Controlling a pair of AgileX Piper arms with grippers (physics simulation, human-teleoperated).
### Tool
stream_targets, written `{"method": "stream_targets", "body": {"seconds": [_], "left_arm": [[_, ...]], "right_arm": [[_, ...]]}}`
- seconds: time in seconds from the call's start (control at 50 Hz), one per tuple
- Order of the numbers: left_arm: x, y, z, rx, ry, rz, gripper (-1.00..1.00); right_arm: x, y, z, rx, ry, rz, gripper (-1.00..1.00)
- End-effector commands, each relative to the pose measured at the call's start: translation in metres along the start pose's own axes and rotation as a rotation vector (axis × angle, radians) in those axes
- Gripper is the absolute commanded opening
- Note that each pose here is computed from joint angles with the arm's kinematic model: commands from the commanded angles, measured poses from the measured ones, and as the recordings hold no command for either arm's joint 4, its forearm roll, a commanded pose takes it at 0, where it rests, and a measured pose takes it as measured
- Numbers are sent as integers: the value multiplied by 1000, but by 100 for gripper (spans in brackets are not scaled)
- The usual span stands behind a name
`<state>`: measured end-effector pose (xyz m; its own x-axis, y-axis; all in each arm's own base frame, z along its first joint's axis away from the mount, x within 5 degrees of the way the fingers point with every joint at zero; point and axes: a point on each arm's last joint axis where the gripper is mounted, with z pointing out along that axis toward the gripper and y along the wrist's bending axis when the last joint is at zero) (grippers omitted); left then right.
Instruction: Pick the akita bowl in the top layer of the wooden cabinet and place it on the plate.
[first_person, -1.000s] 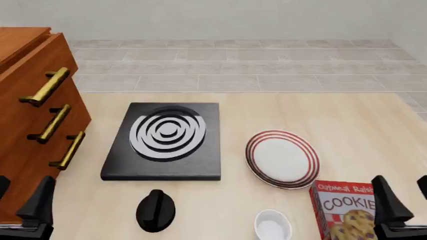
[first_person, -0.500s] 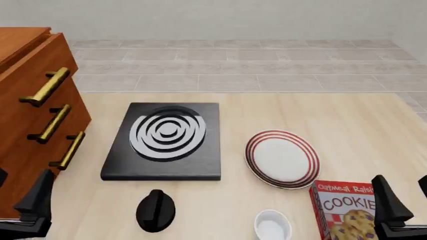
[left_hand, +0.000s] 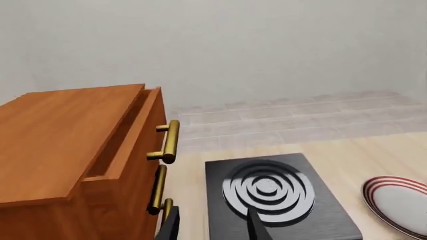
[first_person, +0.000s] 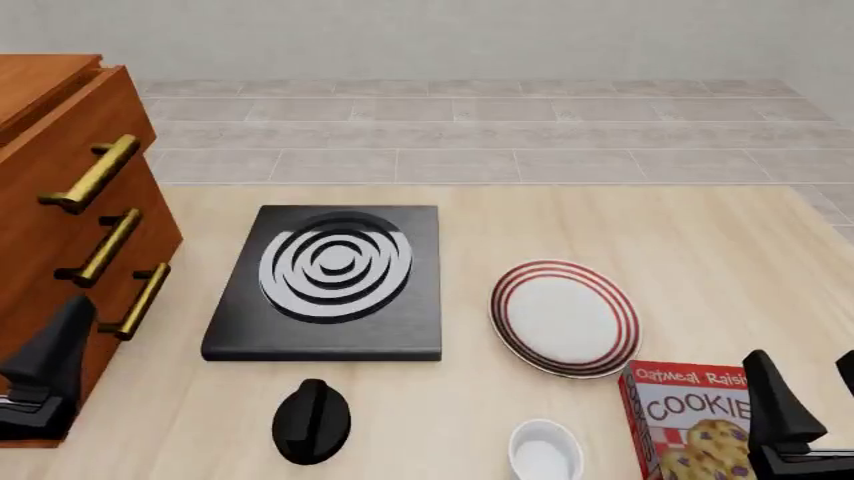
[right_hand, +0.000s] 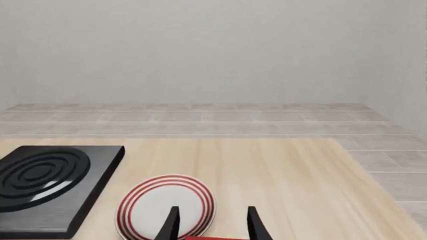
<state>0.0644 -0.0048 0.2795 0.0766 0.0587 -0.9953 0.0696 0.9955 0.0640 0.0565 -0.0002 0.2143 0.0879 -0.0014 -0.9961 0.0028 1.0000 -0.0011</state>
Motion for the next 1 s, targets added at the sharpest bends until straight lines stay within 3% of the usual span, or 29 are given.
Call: {"method": "stream_targets", "body": {"seconds": [0.02,0.32,0.62,0.8,0.84,0.96,1.0], "left_arm": [[-29,1,1,16,18,22,100],[-63,1,9,43,40,81,100],[-95,2,21,56,69,60,100],[-106,3,28,58,122,78,100],[-107,3,32,60,144,110,100],[-113,3,37,68,187,65,100],[-119,2,37,76,183,79,100]], "right_arm": [[0,0,0,0,1,0,100],[0,0,0,0,2,-1,100],[1,0,0,1,2,-2,100],[1,0,0,2,3,-3,100],[1,0,0,1,3,-2,100],[1,0,0,5,3,-1,100],[1,0,0,5,3,-2,100]]}}
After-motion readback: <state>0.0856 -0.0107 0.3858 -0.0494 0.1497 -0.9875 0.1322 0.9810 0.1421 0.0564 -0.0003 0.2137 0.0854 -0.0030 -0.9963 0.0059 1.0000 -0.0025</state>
